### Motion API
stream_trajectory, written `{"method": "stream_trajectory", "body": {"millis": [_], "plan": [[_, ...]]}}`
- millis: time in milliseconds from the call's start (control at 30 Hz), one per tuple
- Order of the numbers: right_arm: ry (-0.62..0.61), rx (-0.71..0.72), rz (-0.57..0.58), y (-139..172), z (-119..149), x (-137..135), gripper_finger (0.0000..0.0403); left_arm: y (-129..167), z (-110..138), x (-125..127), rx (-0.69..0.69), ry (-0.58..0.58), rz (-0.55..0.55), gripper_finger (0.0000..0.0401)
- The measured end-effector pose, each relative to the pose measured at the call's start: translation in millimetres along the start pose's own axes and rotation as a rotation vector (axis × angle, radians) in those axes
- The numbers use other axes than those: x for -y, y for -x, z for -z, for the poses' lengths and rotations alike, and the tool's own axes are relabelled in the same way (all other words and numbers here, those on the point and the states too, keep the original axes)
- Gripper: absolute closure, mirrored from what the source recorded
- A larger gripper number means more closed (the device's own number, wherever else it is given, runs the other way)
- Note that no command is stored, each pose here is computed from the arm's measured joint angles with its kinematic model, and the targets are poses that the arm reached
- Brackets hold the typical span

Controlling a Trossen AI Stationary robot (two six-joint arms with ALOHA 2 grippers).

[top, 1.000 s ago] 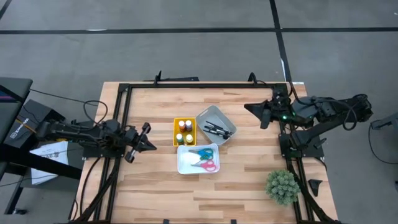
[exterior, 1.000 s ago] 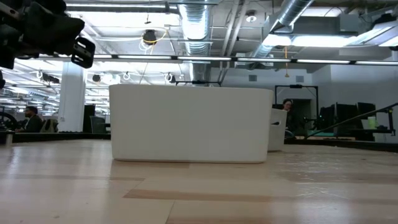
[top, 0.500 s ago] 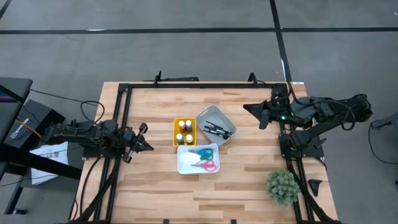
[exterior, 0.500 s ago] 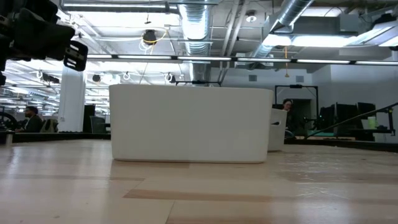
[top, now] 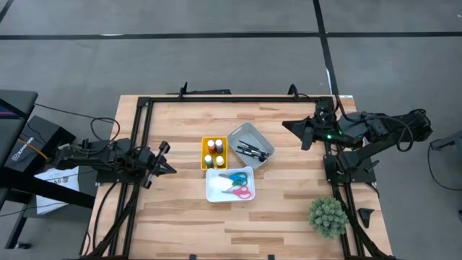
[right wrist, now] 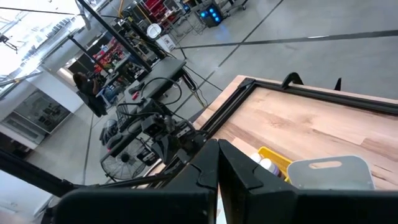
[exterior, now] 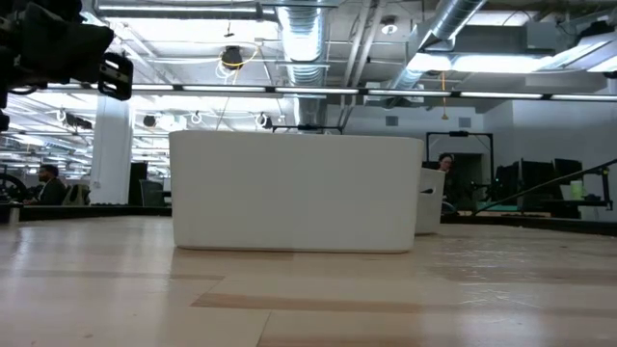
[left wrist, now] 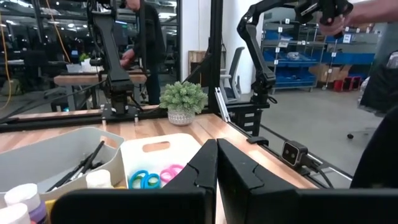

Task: Pick & Place Paint Supplies
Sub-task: Adjust the foundation brush into the gray bin

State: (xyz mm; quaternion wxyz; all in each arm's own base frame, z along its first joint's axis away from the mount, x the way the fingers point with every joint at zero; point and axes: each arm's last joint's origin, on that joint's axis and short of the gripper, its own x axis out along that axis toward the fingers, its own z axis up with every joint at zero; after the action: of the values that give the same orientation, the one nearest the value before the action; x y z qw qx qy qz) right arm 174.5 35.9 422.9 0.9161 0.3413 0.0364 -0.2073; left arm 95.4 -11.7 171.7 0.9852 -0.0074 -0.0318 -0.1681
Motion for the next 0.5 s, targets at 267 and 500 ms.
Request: {"method": "stream_trajectory", "body": {"millis": [267, 500], "plan": [[0.028, -0.019, 0.02, 0.0, 2.1, 2.4, 0.0403, 0.0, 0.3, 0.0, -0.003, 0.058, 0.001, 0.0398], [0.028, -0.019, 0.019, -0.1, 2.0, 2.4, 0.0403, -1.3, 2.0, -0.3, -0.024, 0.195, 0.001, 0.04]]}}
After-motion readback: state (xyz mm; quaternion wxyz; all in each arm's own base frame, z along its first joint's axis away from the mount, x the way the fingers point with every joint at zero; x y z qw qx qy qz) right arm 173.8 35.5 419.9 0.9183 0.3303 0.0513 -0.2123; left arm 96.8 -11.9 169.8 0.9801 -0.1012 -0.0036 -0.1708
